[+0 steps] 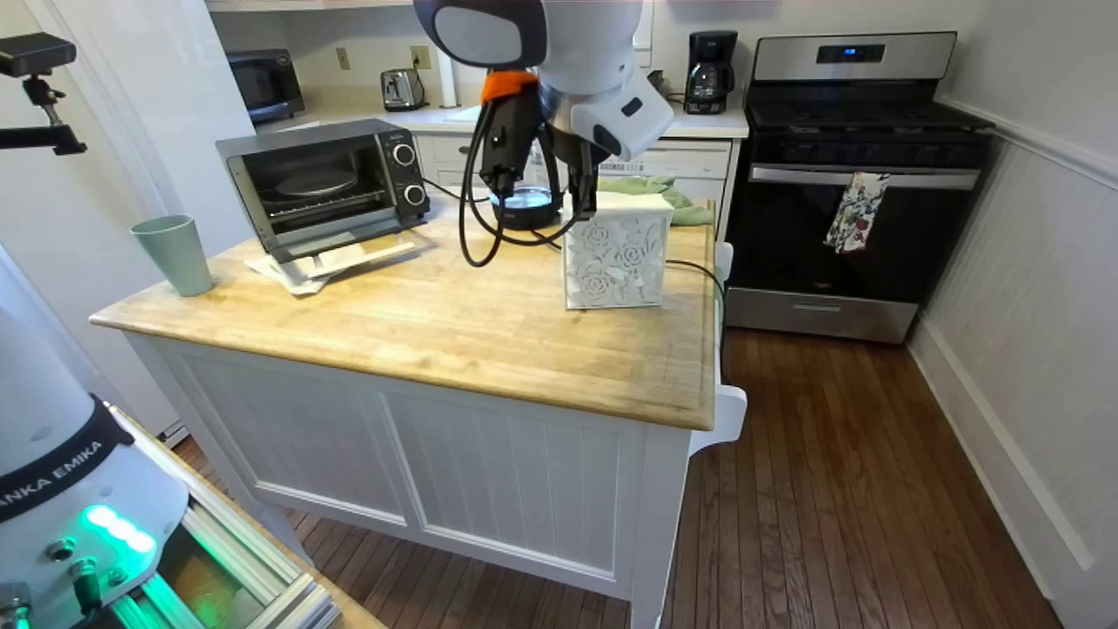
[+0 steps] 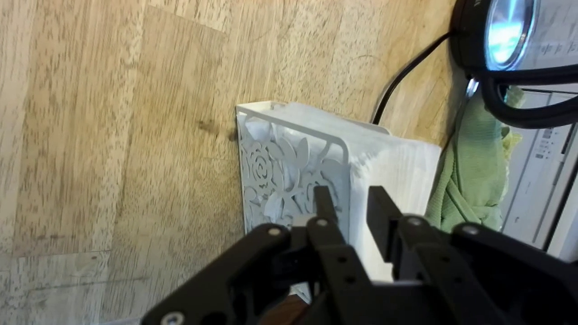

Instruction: Lift one paper towel and put it on the cupboard

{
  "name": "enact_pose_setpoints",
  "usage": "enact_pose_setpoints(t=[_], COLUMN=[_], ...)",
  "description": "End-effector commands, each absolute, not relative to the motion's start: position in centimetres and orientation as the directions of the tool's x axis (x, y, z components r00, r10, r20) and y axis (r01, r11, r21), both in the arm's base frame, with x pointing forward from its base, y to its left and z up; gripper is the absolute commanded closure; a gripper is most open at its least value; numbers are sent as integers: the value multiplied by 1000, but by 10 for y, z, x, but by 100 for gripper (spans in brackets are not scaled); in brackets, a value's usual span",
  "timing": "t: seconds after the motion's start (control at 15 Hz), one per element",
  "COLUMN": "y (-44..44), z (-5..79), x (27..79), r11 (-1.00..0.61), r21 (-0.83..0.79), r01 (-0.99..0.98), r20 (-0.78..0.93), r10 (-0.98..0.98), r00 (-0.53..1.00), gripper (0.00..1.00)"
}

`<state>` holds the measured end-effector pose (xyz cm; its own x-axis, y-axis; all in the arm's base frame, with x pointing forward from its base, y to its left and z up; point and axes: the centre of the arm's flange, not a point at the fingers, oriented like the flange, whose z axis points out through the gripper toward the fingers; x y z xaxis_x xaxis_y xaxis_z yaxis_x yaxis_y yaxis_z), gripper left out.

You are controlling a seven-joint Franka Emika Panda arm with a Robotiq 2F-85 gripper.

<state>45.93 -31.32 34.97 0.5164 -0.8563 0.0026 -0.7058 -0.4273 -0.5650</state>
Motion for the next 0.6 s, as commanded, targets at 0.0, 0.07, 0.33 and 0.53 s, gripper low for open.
enact_pose_setpoints(t=[0.0, 0.07, 0.33, 0.53], y=[-319, -319, -318, -317], z=[346, 346, 343, 342], x=[469, 469, 471, 472], r11=[-395, -393, -382, -373], r21=[-580, -581, -586, -593], r01=[-713, -713, -715, -714], r20=[2, 0, -10, -16], r10=[-875, -876, -878, -881], r00=[483, 482, 478, 473], gripper=[83, 81, 83, 80])
